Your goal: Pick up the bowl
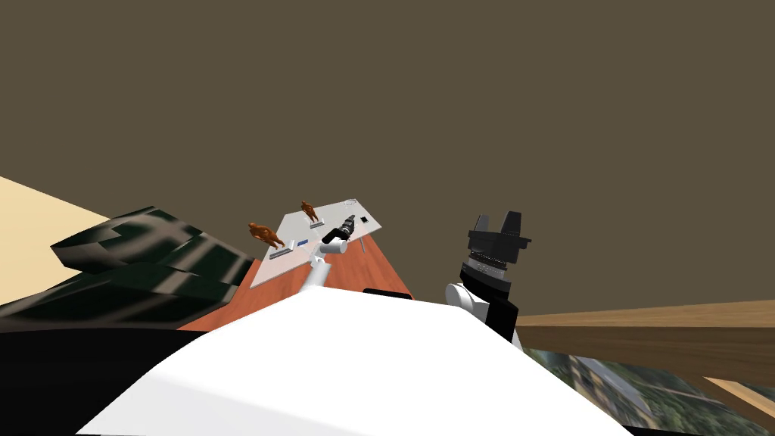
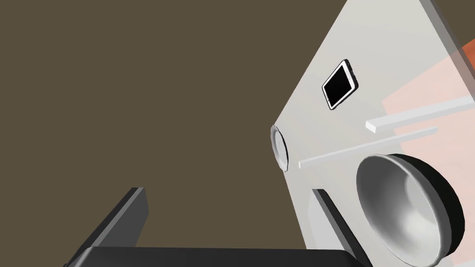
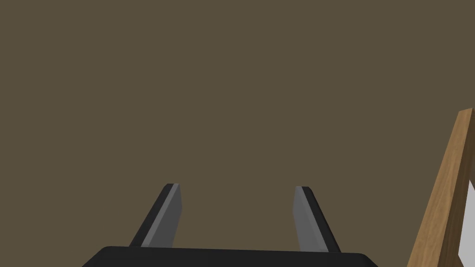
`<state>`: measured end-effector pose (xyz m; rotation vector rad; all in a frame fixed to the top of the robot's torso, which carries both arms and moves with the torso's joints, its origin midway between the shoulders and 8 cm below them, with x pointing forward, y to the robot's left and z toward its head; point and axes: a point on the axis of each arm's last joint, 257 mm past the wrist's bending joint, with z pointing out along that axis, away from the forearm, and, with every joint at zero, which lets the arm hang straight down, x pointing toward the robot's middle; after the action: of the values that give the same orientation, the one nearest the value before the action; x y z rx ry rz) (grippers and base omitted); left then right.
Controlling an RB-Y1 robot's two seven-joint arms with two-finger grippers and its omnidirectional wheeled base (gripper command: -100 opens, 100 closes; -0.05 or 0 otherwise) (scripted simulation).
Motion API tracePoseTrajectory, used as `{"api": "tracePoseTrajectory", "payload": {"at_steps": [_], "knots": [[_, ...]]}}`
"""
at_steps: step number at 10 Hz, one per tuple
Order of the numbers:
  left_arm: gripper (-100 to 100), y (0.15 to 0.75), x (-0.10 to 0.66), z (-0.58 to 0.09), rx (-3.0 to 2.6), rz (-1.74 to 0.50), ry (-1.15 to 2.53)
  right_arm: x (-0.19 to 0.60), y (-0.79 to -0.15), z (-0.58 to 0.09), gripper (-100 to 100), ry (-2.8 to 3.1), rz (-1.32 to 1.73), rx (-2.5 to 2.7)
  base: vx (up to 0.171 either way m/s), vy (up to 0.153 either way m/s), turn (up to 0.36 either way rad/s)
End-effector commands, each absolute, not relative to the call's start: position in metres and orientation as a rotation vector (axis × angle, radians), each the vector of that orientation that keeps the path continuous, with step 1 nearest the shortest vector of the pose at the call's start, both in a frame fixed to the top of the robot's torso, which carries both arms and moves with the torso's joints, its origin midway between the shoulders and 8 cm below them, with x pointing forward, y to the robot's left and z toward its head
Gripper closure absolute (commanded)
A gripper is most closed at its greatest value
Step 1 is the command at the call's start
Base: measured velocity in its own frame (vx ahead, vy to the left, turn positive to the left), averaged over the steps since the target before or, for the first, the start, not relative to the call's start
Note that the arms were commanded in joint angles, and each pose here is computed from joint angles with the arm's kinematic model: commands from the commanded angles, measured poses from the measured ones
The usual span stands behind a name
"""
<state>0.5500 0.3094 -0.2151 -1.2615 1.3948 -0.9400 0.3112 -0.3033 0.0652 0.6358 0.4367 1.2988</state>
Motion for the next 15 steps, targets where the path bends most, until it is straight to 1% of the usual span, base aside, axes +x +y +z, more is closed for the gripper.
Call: {"api": "tracePoseTrajectory", "payload": {"at_steps": [1,8,15], "knots": [[-100,0.309,0.549,-0.228,-1.298,-0.921,1.433,0.311,-0.303,0.065,0,0.437,1.299,0.636,0.013,0.009,0.001],[-100,0.299,0.550,-0.279,-1.447,-0.846,1.583,0.311,-0.303,0.065,0,0.437,1.299,0.636,0.026,0.022,0.016],[-100,0.285,0.536,-0.338,-1.624,-0.728,1.752,0.311,-0.303,0.065,0,0.437,1.299,0.636,0.058,0.043,0.035]]}}
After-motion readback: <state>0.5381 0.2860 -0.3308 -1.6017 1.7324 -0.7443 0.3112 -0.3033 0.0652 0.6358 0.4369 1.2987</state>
